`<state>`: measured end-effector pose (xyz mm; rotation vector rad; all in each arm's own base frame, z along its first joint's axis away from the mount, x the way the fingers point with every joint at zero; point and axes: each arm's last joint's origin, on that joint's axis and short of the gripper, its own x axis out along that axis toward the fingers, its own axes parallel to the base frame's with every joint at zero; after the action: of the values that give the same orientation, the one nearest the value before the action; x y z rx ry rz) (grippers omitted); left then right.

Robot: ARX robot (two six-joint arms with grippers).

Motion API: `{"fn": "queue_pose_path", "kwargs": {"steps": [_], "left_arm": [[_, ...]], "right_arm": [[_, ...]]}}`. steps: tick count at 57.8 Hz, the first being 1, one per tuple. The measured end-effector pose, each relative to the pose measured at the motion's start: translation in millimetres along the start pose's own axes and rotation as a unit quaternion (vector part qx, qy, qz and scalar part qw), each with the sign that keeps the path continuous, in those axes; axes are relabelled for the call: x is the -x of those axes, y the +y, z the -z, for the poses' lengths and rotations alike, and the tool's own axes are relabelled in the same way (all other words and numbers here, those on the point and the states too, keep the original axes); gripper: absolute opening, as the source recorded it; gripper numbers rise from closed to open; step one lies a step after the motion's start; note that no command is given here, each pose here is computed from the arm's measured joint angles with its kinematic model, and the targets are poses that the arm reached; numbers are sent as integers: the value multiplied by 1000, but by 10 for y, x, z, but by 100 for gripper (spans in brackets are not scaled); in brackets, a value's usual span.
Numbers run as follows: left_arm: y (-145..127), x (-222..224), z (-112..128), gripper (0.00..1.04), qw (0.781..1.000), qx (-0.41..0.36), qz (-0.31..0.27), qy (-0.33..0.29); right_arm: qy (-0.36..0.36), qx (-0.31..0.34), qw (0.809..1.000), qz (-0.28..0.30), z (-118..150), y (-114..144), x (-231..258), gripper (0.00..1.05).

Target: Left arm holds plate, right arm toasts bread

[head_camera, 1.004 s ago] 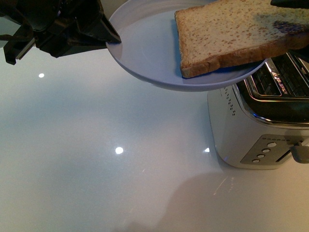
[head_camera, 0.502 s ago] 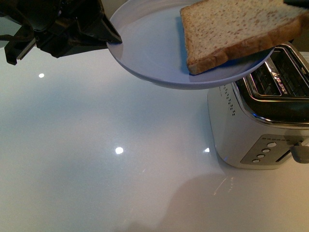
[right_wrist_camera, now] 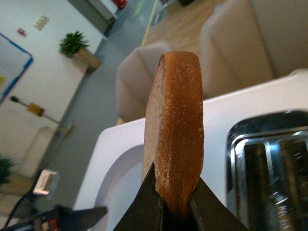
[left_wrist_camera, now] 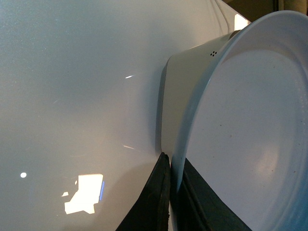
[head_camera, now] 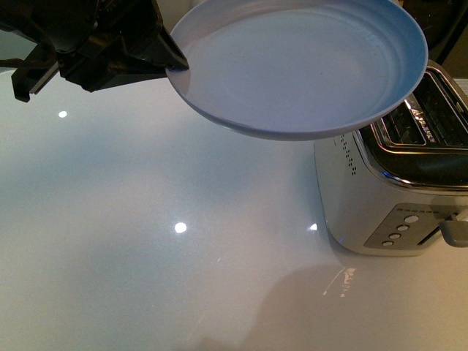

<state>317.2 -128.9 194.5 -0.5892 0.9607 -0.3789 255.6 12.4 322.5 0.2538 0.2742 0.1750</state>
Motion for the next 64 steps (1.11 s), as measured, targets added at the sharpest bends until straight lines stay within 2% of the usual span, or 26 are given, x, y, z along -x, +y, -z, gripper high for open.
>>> {"fn": "queue_pose_path", "kwargs": {"steps": [8,17,29,64], "left_arm": [[7,-3,8,3,1000,0,0,1],[12,-5,12,3,1000,0,0,1],[7,-7,16,3,1000,0,0,1],[6,-8,18,3,1000,0,0,1]], "right_arm": [[22,73,997,25,15,-15,-78,4],[56,115,991,44,174,-14,-241,4],[100,128,986,40,475,30,-408,4],[150,124,978,70,794,40,-696,4]]}}
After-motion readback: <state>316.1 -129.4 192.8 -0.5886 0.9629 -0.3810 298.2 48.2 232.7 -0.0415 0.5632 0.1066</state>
